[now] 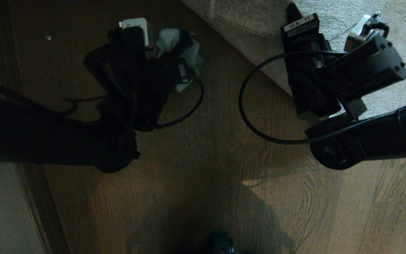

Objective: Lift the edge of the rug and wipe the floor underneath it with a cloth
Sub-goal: Wipe the floor under the carpet with a rag

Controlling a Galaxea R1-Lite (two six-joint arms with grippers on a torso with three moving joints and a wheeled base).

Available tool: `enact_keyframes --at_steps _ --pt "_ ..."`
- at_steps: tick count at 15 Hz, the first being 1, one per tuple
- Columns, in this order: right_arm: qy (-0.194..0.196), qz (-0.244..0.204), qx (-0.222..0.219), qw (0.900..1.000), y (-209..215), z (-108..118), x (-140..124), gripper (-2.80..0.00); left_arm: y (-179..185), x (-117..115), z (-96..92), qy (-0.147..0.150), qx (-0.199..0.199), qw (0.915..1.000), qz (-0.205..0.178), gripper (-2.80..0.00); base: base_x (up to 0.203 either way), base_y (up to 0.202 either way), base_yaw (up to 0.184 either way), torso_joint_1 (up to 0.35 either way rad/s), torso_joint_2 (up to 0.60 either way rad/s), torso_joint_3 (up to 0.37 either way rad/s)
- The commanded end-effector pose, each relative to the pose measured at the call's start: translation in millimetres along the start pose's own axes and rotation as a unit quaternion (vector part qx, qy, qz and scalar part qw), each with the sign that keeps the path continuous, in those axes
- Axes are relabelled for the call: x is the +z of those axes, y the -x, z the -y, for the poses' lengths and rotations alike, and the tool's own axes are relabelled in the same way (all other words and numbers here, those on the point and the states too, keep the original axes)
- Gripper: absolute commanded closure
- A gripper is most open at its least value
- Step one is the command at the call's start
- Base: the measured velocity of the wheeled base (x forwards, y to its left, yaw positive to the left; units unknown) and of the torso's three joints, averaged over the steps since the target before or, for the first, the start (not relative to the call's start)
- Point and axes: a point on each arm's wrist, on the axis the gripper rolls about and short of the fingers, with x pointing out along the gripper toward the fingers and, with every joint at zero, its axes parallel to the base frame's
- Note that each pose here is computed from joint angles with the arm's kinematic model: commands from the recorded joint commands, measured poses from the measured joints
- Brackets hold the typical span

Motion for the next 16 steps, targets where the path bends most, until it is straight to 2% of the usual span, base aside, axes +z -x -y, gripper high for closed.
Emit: enact_keyframes --at_steps 1,7,10,13,16 --pt "-0.012 0.017 0.012 1.0 0 -2 3 0.0 -6 5 -12.4 -0.004 0.017 0.9998 0.013 0.0 0.0 0.0 0.0 0.0 0.0 0.0" --pt "-0.011 0.016 0.012 1.0 0 -2 2 0.0 -22 16 -61.6 -0.025 0.079 0.9958 0.039 0.0 0.0 0.0 0.0 0.0 0.0 0.0" --pt "-0.011 0.013 0.01 1.0 1 0 0 0.0 -24 25 -77.4 -0.032 0.097 0.9935 0.051 0.0 0.0 0.0 0.0 0.0 0.0 0.0" --pt "-0.009 0.011 0.008 1.0 2 1 -2 0.0 -20 35 -80.4 -0.031 0.102 0.9925 0.06 0.0 0.0 0.0 0.0 0.0 0.0 0.0" --pt "-0.009 0.011 0.008 1.0 2 1 -2 0.0 -2 40 -61.9 -0.021 0.077 0.9957 0.048 0.0 0.0 0.0 0.0 0.0 0.0 0.0"
